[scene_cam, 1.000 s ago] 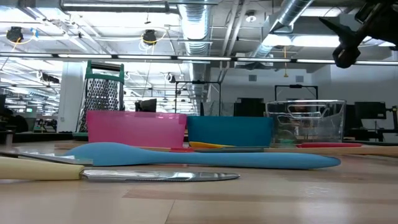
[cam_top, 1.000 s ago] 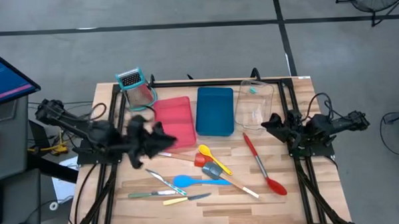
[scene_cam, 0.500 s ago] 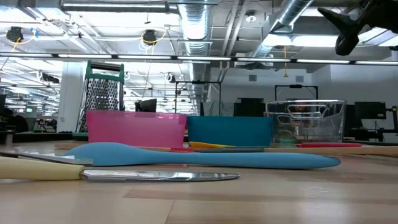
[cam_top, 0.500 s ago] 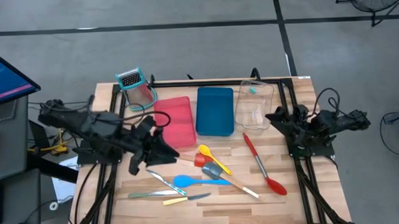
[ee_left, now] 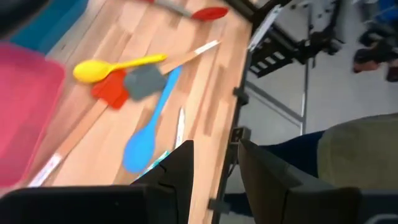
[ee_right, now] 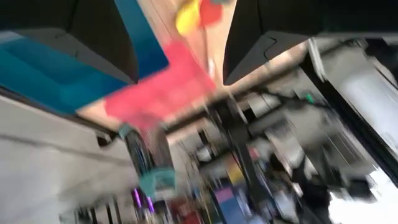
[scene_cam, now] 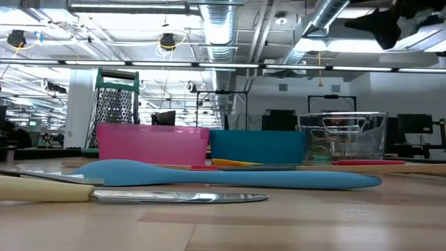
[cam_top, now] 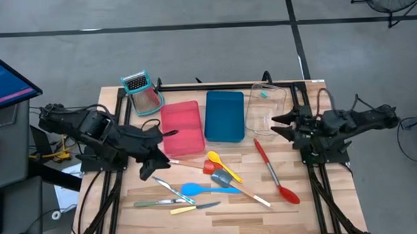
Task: Pick & Place Kitchen Items
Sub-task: Put the red serving spoon into the transparent bin
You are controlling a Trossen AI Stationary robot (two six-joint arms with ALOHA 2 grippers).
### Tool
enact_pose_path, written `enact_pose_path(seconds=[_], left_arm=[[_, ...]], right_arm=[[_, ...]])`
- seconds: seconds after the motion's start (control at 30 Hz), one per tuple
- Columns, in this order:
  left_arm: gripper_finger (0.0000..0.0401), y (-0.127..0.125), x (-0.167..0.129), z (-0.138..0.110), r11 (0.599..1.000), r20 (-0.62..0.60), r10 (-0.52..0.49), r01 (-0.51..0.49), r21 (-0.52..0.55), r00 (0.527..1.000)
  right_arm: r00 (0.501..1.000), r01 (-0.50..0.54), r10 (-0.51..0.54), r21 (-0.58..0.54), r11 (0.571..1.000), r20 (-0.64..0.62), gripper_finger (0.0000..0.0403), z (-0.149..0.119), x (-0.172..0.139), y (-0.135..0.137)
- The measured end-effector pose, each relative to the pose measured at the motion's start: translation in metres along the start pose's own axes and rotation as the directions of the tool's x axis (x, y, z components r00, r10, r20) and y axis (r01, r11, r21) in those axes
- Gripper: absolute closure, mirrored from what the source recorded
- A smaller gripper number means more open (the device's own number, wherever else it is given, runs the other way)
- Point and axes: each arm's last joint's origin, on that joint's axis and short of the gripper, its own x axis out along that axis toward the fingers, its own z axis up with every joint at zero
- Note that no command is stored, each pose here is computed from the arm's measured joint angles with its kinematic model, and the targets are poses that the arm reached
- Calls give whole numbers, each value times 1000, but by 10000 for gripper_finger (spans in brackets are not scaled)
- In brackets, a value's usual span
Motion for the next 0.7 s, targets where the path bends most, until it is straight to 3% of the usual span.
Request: enact_pose_path(seconds=[0.1,0.17,0.23,0.37,0.53,0.7], left_arm=[[290,1,0,-2,1000,-19,18,-18,-6,1000],[290,2,0,-3,1000,-28,28,-28,-4,999],[290,3,0,-4,999,-28,40,-40,-4,999],[290,5,-1,-3,997,-2,78,-78,-2,997],[290,6,-1,-3,994,26,105,-105,-1,994],[280,11,10,-10,992,-18,127,-127,11,992]], right_arm=[[981,81,-84,-28,996,-173,168,8,4,8],[939,158,-162,-40,987,-302,168,10,6,11],[874,235,-230,-41,971,-427,168,10,7,14],[693,392,-343,-67,917,-635,168,-1,16,19],[510,459,-401,-153,875,-761,168,-22,33,29],[417,449,-438,-239,861,-797,168,-41,47,40]])
